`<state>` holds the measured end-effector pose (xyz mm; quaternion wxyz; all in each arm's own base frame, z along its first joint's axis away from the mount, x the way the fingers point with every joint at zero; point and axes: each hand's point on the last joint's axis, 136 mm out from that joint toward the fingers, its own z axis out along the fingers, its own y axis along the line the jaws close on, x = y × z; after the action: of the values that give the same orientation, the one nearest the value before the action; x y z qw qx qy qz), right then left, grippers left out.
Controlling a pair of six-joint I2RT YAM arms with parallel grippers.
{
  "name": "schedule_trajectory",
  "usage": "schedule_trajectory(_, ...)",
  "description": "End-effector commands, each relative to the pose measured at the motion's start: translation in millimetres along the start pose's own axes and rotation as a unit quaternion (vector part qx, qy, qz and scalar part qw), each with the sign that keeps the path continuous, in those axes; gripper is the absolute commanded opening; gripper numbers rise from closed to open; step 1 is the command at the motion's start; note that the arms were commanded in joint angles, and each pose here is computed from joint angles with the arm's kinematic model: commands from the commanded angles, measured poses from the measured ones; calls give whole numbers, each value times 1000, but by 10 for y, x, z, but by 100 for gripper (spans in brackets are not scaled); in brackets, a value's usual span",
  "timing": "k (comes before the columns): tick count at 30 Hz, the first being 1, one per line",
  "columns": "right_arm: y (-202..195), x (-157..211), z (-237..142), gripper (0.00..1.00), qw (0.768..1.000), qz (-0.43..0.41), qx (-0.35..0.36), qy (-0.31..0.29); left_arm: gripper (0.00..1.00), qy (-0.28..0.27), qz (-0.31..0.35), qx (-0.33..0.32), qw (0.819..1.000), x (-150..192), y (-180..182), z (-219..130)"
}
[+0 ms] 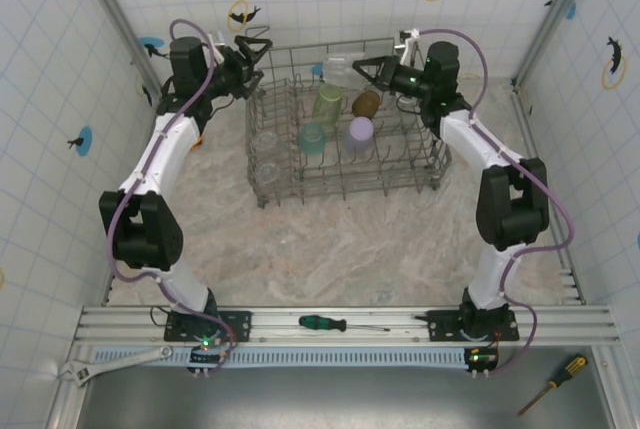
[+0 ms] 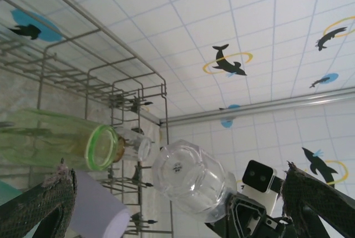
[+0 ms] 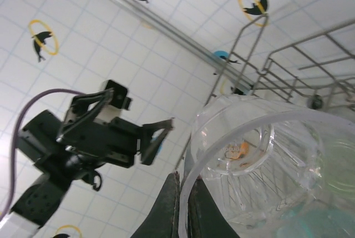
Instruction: Load the cups into the dish rack
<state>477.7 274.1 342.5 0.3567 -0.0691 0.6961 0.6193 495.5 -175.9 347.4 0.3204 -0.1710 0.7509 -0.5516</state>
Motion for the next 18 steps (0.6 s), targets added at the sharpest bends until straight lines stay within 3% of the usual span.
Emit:
schedule_trajectory(1, 431, -108, 31, 0, 997, -41, -67, -17, 98, 15, -6, 57, 998, 37, -343, 78)
schedule_trajectory(12, 632, 6, 174, 0, 991, -26, -128, -16, 97, 62, -42, 100, 992, 380, -407, 436)
schedule_trajectory(18, 676, 70, 252, 0, 990, -18, -143, -9, 89, 76, -56, 112, 989, 512, -420, 534)
